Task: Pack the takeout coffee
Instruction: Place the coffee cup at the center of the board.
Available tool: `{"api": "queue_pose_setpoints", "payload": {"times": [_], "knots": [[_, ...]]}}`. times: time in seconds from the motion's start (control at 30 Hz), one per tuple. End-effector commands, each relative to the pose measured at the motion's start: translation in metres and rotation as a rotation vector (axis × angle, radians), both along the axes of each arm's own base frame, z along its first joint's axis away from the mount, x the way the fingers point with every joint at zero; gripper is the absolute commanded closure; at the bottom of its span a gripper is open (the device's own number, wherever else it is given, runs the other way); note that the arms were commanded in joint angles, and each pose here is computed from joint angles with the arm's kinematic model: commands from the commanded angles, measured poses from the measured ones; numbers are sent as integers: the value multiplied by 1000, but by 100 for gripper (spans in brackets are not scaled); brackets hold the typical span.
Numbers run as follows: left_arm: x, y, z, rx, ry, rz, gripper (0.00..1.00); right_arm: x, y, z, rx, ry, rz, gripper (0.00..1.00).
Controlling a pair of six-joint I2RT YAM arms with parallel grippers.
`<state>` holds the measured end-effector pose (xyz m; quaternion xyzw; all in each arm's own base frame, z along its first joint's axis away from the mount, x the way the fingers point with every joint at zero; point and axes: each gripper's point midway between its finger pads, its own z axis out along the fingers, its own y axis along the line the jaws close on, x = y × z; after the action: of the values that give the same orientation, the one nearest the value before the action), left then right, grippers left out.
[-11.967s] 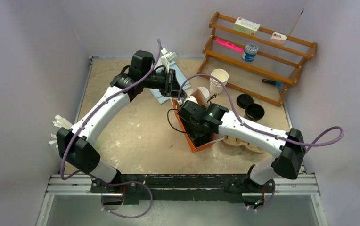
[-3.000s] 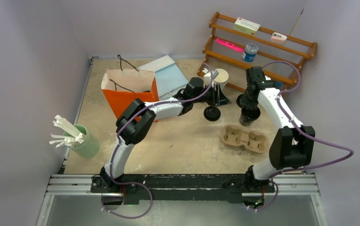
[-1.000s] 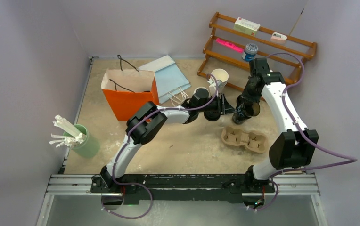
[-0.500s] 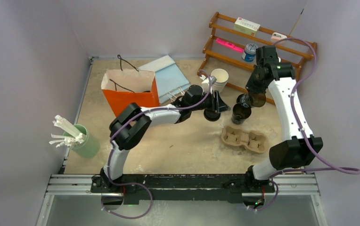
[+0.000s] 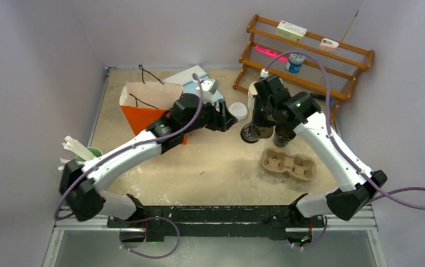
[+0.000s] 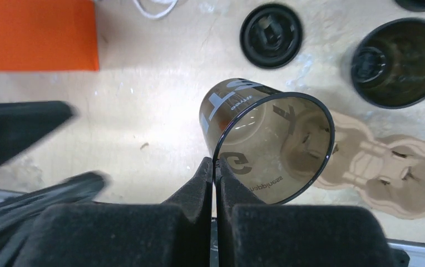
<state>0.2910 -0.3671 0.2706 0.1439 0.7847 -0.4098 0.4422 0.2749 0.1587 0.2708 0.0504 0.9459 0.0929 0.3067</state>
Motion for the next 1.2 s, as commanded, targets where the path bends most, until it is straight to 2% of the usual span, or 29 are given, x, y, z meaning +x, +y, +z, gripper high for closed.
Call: {"api": "queue_pose_setpoints", "payload": {"times": [0.0,0.13,0.23,0.37,0.57,0.73,0.77,0.83,0.9,1.17], "knots": [[-9,91,-22,233,30,219,37,-5,24,-16,16,-48,17,100],[-21,160,-29,341,73,407,23,-7,48,-49,-34,-22,85,100],[-35,195,-39,400,110,497,13,-7,73,-65,-86,-28,143,100],[-48,215,-39,406,107,536,8,-8,99,-85,-185,-22,209,100],[-58,232,-38,415,115,582,7,-22,122,-124,-355,28,292,100],[-66,234,-40,429,132,560,4,-32,139,-133,-369,37,346,99],[-67,235,-41,434,137,557,3,-33,141,-134,-365,40,350,97],[-70,236,-42,440,142,548,2,-35,145,-134,-349,48,357,83],[-72,235,-43,438,144,538,0,-37,146,-132,-330,51,356,79],[-76,225,-45,405,144,480,0,-44,147,-108,-252,49,345,47]]}}
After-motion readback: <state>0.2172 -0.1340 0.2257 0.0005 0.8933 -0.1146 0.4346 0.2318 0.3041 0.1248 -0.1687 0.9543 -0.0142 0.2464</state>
